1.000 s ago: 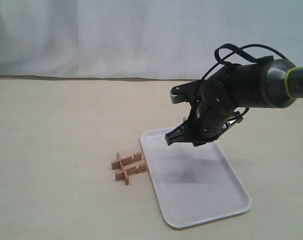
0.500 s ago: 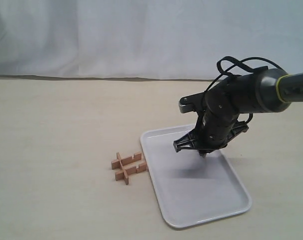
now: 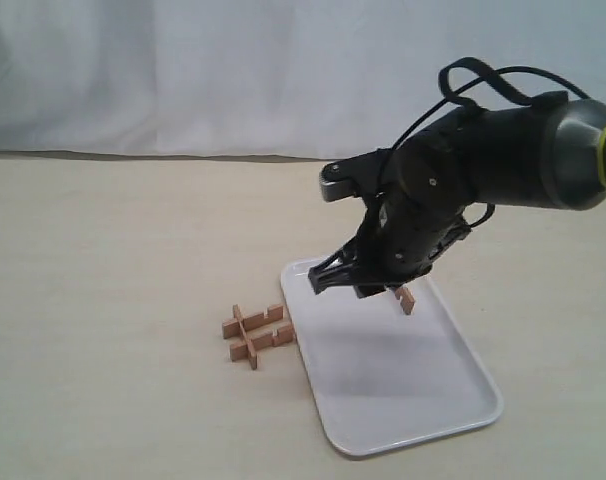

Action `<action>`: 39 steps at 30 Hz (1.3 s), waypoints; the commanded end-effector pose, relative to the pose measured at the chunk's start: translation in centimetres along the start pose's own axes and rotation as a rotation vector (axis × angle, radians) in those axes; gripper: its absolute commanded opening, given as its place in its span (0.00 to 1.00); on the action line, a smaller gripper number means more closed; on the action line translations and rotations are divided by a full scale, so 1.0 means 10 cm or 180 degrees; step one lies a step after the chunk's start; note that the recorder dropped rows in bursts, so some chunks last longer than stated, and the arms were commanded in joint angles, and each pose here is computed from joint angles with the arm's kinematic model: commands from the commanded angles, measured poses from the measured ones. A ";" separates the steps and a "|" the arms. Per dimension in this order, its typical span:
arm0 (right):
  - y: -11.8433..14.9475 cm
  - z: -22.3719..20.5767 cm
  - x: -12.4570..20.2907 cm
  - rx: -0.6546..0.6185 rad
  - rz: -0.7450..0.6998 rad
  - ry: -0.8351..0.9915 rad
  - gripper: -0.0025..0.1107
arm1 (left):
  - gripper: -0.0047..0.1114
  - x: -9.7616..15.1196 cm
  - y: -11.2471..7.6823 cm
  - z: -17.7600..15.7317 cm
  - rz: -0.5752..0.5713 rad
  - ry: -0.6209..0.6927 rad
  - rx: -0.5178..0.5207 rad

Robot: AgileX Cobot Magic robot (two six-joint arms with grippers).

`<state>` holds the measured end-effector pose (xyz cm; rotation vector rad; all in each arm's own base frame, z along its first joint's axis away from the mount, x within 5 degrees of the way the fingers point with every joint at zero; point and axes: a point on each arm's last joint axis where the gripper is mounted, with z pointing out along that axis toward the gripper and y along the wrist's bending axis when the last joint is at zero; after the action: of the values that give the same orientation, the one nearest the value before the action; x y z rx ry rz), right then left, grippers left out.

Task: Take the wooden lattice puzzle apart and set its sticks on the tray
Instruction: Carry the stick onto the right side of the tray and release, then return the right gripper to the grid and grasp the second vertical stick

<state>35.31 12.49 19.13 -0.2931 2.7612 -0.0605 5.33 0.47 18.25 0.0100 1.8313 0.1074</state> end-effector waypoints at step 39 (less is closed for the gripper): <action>1.22 0.46 0.24 -0.0583 -0.0216 -0.0189 0.33 | 0.04 -0.01 0.00 0.00 -0.0016 -0.0056 0.0007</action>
<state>32.03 23.75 13.08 -0.4454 2.7347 0.1586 5.33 0.47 18.25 0.0100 1.8313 0.1074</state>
